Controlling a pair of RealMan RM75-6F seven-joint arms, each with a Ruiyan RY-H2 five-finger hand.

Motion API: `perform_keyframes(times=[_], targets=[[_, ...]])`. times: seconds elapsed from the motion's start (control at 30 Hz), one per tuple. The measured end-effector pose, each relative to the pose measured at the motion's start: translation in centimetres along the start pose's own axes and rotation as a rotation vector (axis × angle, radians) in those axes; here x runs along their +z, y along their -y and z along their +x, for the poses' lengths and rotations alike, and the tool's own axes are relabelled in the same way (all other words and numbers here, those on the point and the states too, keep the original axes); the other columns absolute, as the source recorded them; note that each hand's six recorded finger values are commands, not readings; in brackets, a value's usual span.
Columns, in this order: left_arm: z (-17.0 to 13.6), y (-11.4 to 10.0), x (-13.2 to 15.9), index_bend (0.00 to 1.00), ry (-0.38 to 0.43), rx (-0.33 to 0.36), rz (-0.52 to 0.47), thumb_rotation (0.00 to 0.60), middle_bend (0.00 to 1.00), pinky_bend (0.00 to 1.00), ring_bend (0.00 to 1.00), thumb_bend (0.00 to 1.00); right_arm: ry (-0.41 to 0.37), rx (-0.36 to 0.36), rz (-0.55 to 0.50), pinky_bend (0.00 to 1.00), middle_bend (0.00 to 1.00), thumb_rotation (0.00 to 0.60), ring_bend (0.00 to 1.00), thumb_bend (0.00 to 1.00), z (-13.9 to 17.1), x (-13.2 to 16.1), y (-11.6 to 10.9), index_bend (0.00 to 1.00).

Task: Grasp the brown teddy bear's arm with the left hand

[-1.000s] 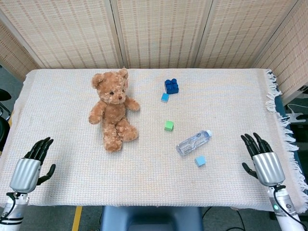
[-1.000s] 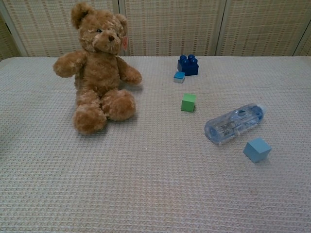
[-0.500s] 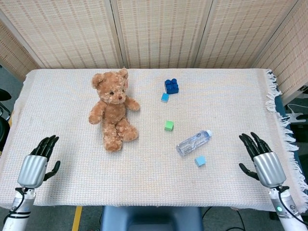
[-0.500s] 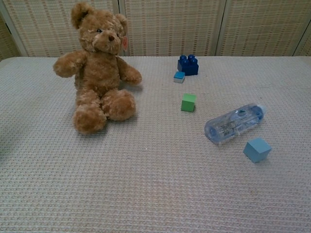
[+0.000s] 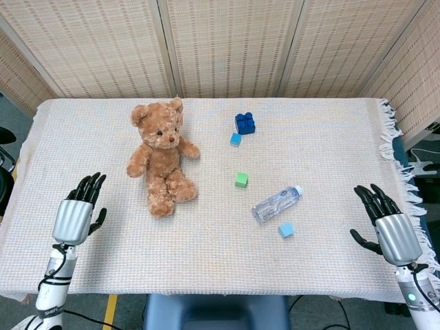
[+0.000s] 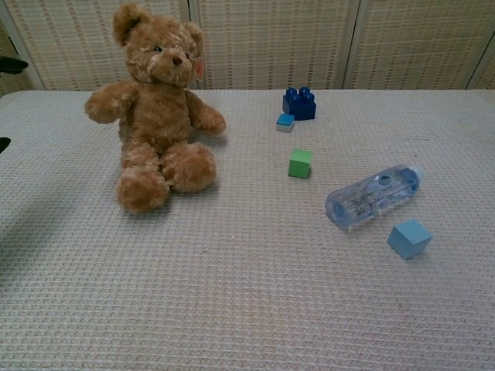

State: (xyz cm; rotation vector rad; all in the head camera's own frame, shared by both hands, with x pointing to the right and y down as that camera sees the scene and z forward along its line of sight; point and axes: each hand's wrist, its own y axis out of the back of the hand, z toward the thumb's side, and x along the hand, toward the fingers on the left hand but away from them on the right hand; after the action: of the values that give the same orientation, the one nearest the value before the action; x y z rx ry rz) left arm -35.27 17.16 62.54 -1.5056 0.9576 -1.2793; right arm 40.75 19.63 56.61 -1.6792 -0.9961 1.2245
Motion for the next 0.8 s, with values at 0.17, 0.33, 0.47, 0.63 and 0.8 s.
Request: perform_keyframes(times=[0.17,0.33,0.47,0.63,0.8], targets=[[2.3,0.8,2.0,0.0,-0.024,-0.002,-0.002,0.6,0.08,0.4,0.12,0.41,0.005,0.012,-0.013,0.19,0.08,0.6,0.0,0.12,-0.1,0.0,0.1,0.0],[4.2,1.6,3.4,0.02,-0.066,-0.017,-0.025,0.6,0.11,0.41,0.15,0.4,0.003,0.036,-0.02,0.19,0.08,0.6,0.0,0.12,-0.1,0.0,0.4,0.0],[5.5,2.2,4.1,0.03,-0.114,-0.032,-0.059,0.6,0.11,0.42,0.15,0.4,-0.018,0.038,-0.025,0.19,0.08,0.6,0.0,0.12,-0.2,0.3,0.4,0.0],[6.4,2.9,4.9,0.03,-0.163,-0.056,-0.099,0.6,0.12,0.42,0.16,0.39,-0.075,-0.026,-0.069,0.18,0.08,0.6,0.0,0.12,-0.1,0.9,-0.5,0.0],[6.8,3.6,5.9,0.04,-0.186,-0.064,-0.128,0.6,0.13,0.43,0.17,0.38,-0.092,-0.091,-0.113,0.18,0.08,0.6,0.0,0.12,0.2,0.7,-1.5,0.0]])
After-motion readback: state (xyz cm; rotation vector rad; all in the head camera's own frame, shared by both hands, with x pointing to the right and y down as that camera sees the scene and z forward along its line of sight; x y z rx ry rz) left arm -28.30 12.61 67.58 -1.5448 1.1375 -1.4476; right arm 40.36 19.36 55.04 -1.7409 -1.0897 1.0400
